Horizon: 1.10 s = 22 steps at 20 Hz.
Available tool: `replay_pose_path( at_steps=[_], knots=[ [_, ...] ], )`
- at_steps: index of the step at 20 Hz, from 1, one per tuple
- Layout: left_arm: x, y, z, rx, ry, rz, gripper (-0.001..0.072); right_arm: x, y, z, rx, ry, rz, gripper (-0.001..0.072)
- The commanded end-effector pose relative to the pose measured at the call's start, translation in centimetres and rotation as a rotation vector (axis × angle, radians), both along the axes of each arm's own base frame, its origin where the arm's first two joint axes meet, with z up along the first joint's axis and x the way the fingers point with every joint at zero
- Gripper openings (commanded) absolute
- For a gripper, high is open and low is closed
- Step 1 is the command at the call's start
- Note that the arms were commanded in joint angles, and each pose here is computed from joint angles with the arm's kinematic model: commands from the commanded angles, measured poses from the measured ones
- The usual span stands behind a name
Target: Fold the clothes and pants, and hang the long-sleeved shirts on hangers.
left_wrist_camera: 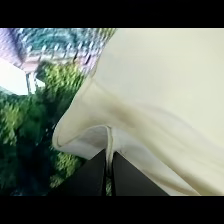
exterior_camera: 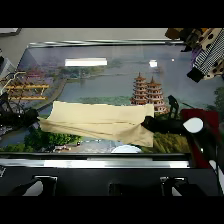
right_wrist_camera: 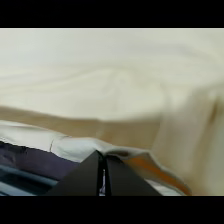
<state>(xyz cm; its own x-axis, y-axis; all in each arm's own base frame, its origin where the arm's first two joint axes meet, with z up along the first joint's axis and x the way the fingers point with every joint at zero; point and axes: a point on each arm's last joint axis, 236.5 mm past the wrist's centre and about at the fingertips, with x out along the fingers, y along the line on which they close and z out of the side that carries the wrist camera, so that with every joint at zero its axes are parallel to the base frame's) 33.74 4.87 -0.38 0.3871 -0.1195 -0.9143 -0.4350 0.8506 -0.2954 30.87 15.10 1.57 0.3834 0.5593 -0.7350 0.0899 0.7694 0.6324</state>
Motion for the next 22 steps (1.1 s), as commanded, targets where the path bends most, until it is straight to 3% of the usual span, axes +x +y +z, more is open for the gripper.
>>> replay_pose_path(
  at_steps=[1, 10, 17, 18, 19, 20, 21, 22],
  knots=[
    [5.2, 0.1, -0.4, 0.014, -0.039, -0.020, 0.0009, 5.7, -1.0, -0.1, -0.067, -0.068, -0.022, 0.0027],
    [14.6, -0.9, -2.3, 0.057, -0.059, -0.117, 0.0009, 10.9, -2.3, -0.8, -0.093, -0.107, -0.124, 0.0027],
    [14.6, -3.0, -7.9, 0.068, 0.050, -0.186, 0.0011, 11.2, -2.2, -6.1, -0.110, 0.015, -0.116, 0.0030],
    [14.6, -3.1, -8.0, 0.067, 0.052, -0.189, 0.0023, 10.8, -2.1, -6.4, -0.107, 0.034, -0.109, 0.0066],
    [14.6, -3.1, -7.8, 0.068, 0.048, -0.189, 0.0108, 10.5, -1.9, -6.3, -0.096, 0.053, -0.109, 0.0181],
    [14.8, -3.0, -7.3, 0.070, 0.042, -0.189, 0.0285, 10.1, -1.8, -5.6, -0.079, 0.074, -0.094, 0.0335],
    [15.0, -2.6, -6.6, 0.080, 0.034, -0.189, 0.0436, 9.6, -2.0, -4.5, -0.066, 0.099, -0.065, 0.0432],
    [15.1, -2.0, -5.5, 0.100, 0.025, -0.192, 0.0517, 9.3, -2.9, -3.3, -0.062, 0.107, -0.029, 0.0486]
  ],
)
